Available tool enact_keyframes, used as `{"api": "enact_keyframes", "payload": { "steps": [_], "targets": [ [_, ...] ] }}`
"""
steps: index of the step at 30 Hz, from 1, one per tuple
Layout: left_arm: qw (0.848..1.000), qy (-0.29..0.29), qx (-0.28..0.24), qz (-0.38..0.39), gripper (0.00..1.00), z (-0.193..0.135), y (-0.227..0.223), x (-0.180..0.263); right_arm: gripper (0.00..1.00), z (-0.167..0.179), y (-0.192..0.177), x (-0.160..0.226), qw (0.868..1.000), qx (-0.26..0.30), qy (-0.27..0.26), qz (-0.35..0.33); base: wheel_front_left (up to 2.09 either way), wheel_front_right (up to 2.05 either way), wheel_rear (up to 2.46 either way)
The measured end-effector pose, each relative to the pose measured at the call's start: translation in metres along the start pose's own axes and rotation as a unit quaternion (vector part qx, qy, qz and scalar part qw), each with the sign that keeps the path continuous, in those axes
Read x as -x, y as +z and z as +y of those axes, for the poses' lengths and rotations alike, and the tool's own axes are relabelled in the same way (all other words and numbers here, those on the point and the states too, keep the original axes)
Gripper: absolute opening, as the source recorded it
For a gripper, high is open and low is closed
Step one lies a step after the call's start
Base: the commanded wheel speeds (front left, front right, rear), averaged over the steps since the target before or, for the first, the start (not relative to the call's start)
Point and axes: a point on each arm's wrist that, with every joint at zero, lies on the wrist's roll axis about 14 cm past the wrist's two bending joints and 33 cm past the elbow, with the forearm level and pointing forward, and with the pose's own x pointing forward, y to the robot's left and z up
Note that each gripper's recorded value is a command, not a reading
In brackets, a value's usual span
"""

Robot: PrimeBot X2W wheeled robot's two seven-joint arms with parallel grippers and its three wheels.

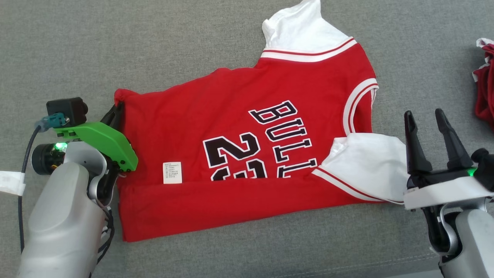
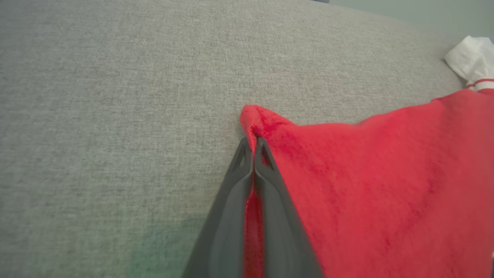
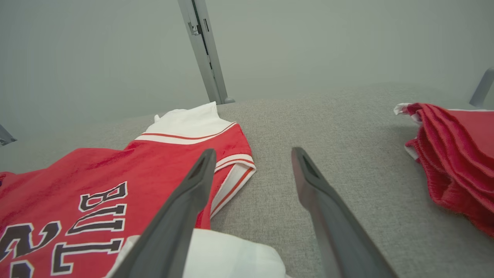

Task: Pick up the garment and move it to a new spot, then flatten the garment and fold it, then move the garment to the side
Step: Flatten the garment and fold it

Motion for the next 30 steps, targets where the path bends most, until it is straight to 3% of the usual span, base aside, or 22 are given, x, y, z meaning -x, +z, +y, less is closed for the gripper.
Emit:
{"api": "enact_keyframes", "payload": {
  "steps": [8, 13, 20, 30],
  "targets": [
    [1.0, -0.003, -0.009, -0.024, 0.0, -0.002, 0.013, 0.002, 1.0, -0.015, 0.044, -0.051, 0.998, 0.031, 0.01, -0.056, 0.0, 0.0, 0.0],
    [0.999, -0.014, -0.012, -0.029, 0.0, -0.012, 0.018, 0.0, 1.0, -0.013, 0.052, -0.096, 0.997, 0.039, 0.025, -0.056, 0.0, 0.0, 0.0],
    [0.998, -0.032, -0.022, -0.044, 0.0, -0.027, 0.03, -0.003, 1.0, 0.021, 0.026, -0.161, 0.997, 0.037, 0.072, 0.012, 0.0, 0.0, 0.0],
    [0.998, -0.032, -0.031, -0.036, 0.0, -0.023, 0.026, 0.001, 1.0, 0.045, -0.037, -0.212, 0.984, 0.071, 0.112, 0.121, 0.0, 0.0, 0.0]
  ]
}}
